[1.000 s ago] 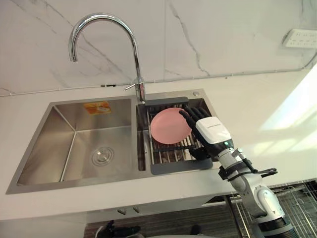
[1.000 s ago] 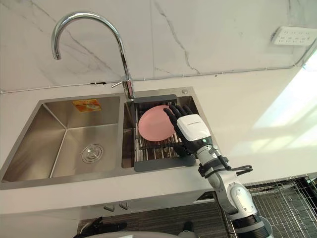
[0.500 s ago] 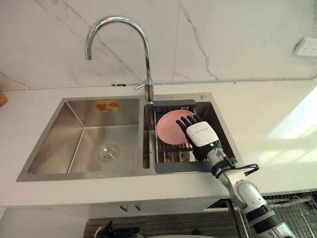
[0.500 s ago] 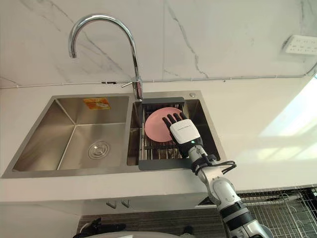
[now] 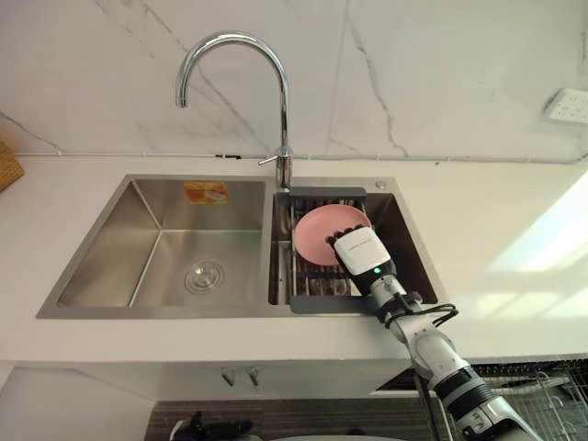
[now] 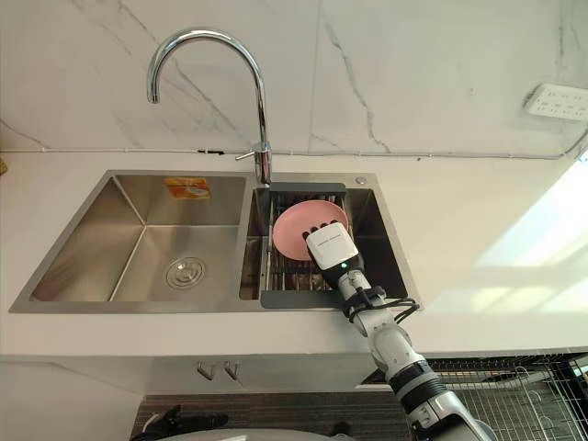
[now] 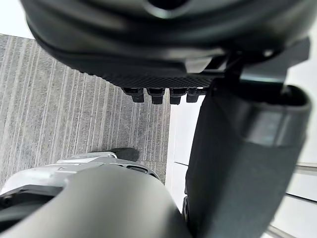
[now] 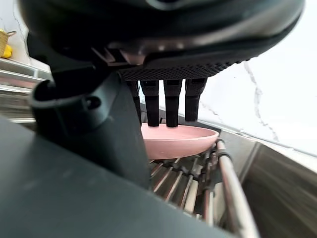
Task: Walk over to the sink, pick up the cup, carry it to the dishwasher, place the cup inside the dishwasher, then close the dishwasher door
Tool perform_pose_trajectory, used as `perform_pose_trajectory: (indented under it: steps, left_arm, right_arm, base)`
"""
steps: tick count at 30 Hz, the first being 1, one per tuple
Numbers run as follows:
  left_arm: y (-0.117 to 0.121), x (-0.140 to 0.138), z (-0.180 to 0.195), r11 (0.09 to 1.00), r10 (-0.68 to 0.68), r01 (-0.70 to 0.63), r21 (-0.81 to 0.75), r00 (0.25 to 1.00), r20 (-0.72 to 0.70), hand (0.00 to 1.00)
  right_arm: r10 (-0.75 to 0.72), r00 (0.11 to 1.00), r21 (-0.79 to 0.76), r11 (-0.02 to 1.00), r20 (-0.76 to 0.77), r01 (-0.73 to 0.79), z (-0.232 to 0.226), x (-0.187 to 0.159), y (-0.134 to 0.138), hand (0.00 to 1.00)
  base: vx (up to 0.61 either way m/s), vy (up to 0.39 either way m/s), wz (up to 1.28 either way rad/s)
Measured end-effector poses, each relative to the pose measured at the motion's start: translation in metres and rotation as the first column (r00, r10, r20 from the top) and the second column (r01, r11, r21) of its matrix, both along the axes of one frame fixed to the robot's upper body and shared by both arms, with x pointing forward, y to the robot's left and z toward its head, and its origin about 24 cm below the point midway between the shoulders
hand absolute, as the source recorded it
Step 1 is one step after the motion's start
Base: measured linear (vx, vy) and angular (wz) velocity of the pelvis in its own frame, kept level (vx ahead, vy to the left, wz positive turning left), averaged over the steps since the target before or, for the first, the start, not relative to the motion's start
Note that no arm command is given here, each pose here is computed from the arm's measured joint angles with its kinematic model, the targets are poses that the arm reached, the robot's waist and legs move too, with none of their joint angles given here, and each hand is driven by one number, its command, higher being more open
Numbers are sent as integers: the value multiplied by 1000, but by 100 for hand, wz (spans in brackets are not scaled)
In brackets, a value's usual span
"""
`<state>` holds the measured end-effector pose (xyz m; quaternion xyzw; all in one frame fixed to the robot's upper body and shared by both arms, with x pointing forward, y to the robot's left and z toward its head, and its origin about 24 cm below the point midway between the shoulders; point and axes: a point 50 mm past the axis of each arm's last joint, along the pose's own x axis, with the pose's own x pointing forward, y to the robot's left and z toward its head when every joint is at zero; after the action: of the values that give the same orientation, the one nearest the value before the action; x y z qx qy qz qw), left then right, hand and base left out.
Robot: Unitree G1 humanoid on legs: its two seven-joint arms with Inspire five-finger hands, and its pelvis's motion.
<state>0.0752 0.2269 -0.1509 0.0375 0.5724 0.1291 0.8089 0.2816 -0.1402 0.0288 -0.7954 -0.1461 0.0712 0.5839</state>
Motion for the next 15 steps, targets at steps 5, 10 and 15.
perform_pose_trajectory:
  steps: [5, 10, 15]
  left_arm:
    - [1, -1, 0, 1000, 5, -5, 25, 1000, 9, 100]
    - [1, -2, -2, 999, 14, -14, 34, 1000, 14, 100]
    - [2, -1, -1, 999, 17, -18, 43, 1000, 21, 100]
  right_arm:
    - [35, 995, -4, 999, 89, -35, 2, -1, 3, 0]
    - [51, 990, 5, 999, 131, -52, 3, -2, 4, 0]
    - [57, 983, 37, 997, 174, -64, 4, -3, 4, 0]
  base:
    - [-21, 4, 0]
    - [0, 0, 0]
    - [0, 0, 0]
